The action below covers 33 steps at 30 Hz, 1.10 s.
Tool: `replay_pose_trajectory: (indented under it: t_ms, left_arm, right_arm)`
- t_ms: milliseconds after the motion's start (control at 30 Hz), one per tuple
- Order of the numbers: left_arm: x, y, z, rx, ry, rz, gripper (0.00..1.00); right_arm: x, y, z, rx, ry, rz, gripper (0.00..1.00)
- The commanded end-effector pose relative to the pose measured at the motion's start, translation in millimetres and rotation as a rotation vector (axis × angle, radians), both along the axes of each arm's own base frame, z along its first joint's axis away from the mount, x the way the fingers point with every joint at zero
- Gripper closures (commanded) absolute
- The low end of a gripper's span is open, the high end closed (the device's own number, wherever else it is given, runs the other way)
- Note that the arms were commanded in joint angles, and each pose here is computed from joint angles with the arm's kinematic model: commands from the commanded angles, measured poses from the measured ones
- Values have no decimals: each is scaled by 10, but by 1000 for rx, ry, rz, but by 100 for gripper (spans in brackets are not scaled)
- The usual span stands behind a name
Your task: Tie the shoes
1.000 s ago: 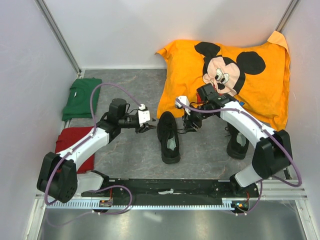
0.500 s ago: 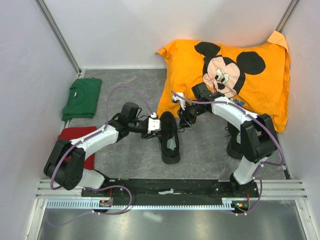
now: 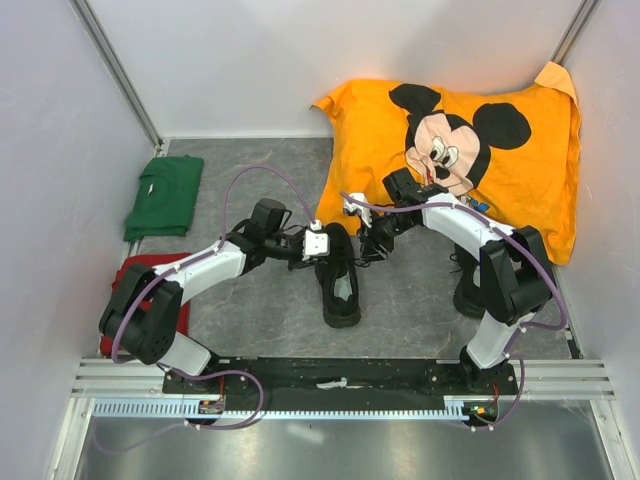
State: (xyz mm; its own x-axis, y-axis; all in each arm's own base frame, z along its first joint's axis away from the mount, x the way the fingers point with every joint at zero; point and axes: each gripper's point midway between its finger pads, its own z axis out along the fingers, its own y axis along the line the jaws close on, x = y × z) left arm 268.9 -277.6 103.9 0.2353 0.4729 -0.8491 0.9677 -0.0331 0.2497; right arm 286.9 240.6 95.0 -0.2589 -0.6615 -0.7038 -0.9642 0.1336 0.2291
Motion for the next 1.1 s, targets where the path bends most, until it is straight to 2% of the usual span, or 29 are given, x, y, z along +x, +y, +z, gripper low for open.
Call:
replay_pose_trajectory:
  t_ms: [0,233,367,467,600,1067]
  left_arm:
    - [117,-90,165,-27,-70,-21,73]
    - [96,-104,184,-37,-58,-26,78]
    - [95,-90,180,-30,-53,-19,93]
    - [69,-59,205,-26,-60,-13,98]
    - [17,1,207,-15,-66,-2,98]
    - [-235,453,-44,120,-93,15,98]
  right_arm:
    - [-4,110,182,74,-36,67,49]
    - [0,147,87,69,-34,97,49]
    - [30,152,48,58,-37,102,53]
    - [49,147,53,52,-43,98,62]
    - [47,140,41,47,-39,97,100]
    - [68,102,151,29,-49,51,100]
